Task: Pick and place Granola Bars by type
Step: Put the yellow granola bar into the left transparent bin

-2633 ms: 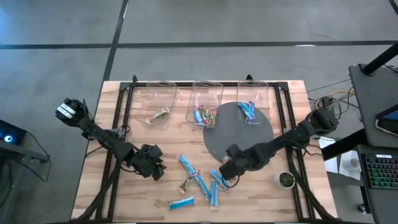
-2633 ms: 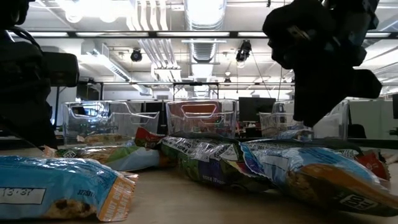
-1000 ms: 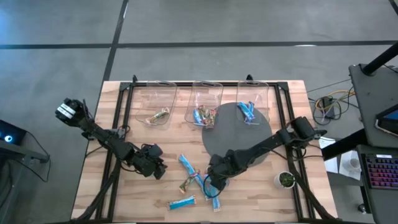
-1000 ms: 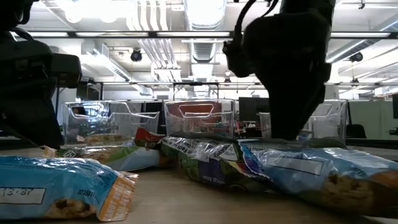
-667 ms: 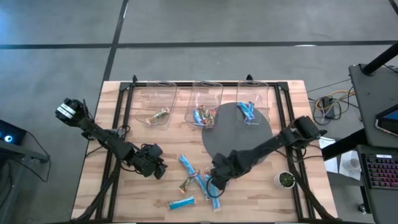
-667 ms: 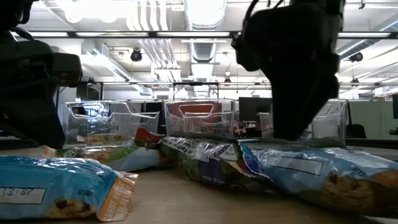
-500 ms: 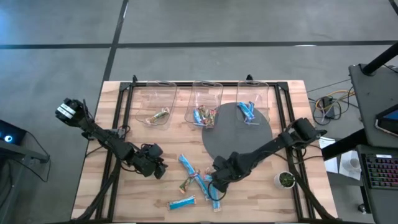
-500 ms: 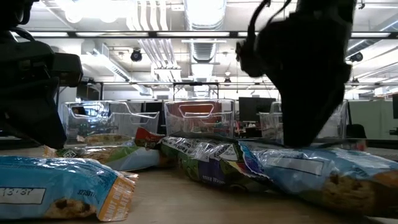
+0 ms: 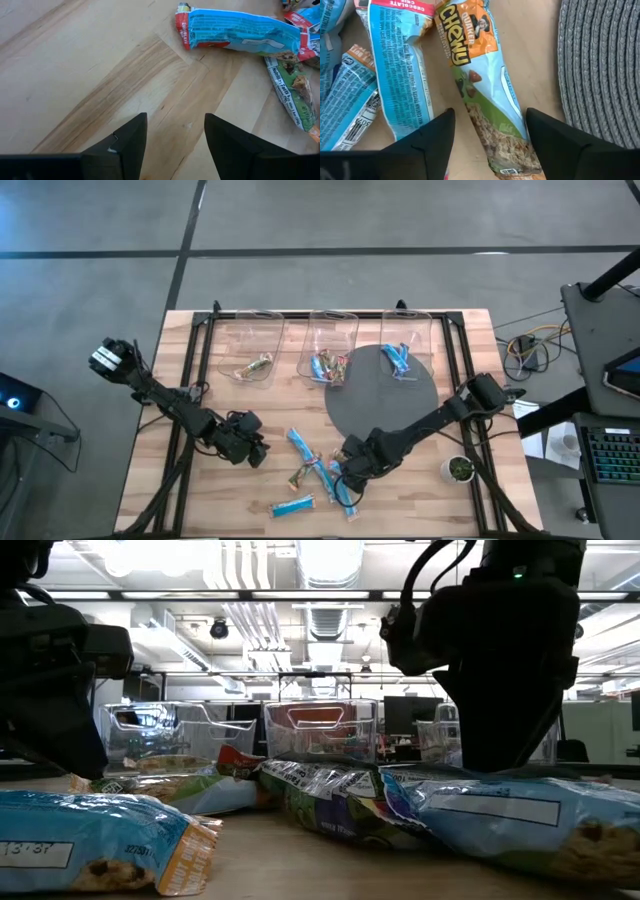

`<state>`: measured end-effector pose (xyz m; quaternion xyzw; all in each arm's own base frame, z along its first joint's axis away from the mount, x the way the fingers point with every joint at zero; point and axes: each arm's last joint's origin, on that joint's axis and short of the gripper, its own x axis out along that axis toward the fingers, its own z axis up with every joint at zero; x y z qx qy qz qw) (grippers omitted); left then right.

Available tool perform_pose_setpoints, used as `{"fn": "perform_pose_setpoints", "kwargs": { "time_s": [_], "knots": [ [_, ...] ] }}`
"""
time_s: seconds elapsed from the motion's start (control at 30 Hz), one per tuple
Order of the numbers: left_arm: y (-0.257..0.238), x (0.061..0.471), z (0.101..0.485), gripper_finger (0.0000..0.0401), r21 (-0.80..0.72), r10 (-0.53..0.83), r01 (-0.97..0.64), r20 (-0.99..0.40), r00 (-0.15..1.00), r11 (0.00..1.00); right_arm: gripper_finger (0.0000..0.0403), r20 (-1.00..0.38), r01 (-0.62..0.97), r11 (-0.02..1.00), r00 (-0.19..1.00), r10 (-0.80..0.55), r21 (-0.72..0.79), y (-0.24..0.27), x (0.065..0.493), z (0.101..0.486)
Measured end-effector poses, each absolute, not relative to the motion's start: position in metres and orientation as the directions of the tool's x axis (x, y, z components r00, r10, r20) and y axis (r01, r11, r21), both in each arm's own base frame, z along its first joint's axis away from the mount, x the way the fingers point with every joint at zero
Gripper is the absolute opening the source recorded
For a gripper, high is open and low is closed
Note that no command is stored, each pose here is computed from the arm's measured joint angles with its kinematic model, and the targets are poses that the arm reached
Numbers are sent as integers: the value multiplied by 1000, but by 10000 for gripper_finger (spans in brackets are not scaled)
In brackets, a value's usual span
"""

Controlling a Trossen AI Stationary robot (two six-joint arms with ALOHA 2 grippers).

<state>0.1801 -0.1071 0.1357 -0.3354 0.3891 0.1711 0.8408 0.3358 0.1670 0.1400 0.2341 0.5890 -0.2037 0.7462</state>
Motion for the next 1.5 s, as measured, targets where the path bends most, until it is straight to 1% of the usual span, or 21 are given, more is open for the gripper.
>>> {"fn": "perform_pose_setpoints", "kwargs": {
  "time_s": [0.1, 0.17, 0.23, 0.33, 0.43, 0.53, 0.63, 0.77, 0.83, 0.97, 1.1, 1.17, 1.5],
  "knots": [
    [-107, 180, 136, 181, -431, 27, -549, -769, 639, 716, 206, -975, 592, 798, 221, -30, 110, 167, 335, 140],
    [-107, 180, 136, 181, -437, 22, -549, -768, 640, 713, 182, -975, 606, 788, 220, -31, 111, 166, 336, 139],
    [-109, 183, 139, 181, -486, -9, -537, -747, 664, 689, 154, -974, 608, 785, 226, -27, 120, 166, 337, 141],
    [-109, 191, 159, 181, -616, -75, -437, -628, 774, 656, 109, -965, 610, 781, 260, -36, 135, 165, 339, 149],
    [-92, 193, 175, 181, -646, -36, -425, -574, 818, 634, 71, -945, 612, 778, 317, -76, 143, 162, 343, 163],
    [-71, 195, 193, 181, -684, -17, -384, -500, 866, 620, 49, -928, 614, 777, 354, -116, 137, 155, 347, 173],
    [-51, 198, 207, 181, -743, -73, -313, -436, 897, 592, 41, -909, 608, 780, 393, -137, 146, 147, 356, 184],
    [-26, 204, 218, 181, -839, -188, -209, -342, 921, 503, 38, -882, 545, 824, 453, -131, 157, 140, 372, 204],
    [-19, 206, 218, 181, -856, -224, -197, -335, 915, 477, 38, -860, 531, 833, 487, -151, 154, 138, 379, 214],
    [-15, 210, 213, 181, -859, -234, -209, -349, 907, 468, 38, -822, 538, 829, 533, -199, 149, 131, 388, 229],
    [-16, 217, 214, 181, -882, -239, -173, -300, 924, 438, 38, -805, 554, 816, 553, -214, 164, 124, 394, 236],
    [-16, 221, 216, 181, -888, -234, -164, -285, 930, 430, 38, -801, 557, 813, 557, -217, 167, 122, 395, 237],
    [-20, 246, 218, 181, -876, -236, -196, -324, 916, 442, 38, -793, 553, 812, 573, -209, 185, 125, 396, 239]
  ]
}}
